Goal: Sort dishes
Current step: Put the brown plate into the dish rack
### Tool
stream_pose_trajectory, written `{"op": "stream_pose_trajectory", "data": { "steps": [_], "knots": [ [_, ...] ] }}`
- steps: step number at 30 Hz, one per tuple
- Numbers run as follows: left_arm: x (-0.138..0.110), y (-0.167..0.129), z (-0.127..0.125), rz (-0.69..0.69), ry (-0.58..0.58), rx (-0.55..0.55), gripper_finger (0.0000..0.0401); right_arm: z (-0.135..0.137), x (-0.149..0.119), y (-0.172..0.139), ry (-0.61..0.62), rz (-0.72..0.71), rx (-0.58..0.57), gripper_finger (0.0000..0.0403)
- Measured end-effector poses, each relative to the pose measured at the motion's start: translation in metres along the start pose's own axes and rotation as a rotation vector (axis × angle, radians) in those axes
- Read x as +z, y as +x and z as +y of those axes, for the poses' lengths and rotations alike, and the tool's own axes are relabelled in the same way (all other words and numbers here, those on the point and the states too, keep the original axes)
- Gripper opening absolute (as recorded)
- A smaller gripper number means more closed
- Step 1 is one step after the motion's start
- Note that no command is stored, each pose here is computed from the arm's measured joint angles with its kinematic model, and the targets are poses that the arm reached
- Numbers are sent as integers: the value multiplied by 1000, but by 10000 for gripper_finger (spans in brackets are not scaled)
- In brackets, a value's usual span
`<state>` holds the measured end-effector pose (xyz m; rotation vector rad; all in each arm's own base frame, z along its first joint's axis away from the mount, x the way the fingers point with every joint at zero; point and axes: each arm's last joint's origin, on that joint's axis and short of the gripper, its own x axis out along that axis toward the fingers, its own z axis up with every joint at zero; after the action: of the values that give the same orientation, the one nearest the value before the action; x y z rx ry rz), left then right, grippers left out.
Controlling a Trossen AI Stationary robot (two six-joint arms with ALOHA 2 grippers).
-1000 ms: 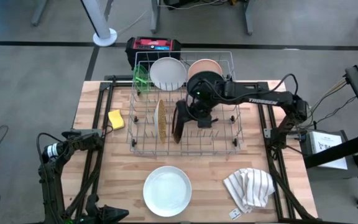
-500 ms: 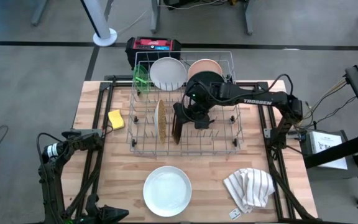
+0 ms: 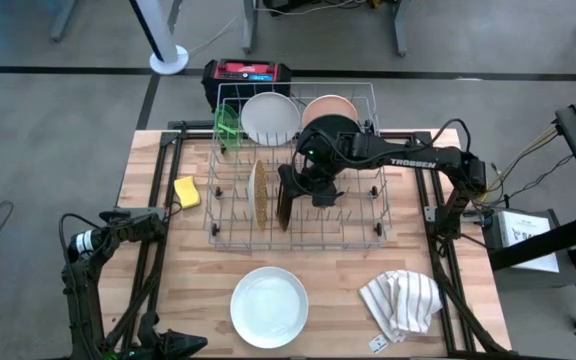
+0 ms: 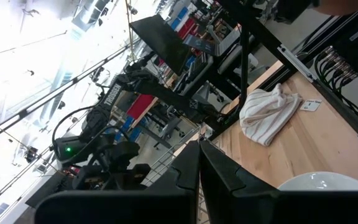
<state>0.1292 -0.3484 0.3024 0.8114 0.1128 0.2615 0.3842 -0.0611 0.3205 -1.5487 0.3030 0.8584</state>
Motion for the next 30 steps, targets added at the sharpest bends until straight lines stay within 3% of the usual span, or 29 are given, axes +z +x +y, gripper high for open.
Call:
{"op": "stream_pose_trajectory", "data": {
  "steps": [14,24,30],
  "knots": [
    [0,0,0,0,-11,0,0,0,-1,2,-3,4,-6,41],
    [0,0,-1,0,-14,0,0,0,-2,4,3,3,-5,37],
    [0,0,-1,0,-14,0,0,-6,-4,3,163,16,-65,57]
  ]
}}
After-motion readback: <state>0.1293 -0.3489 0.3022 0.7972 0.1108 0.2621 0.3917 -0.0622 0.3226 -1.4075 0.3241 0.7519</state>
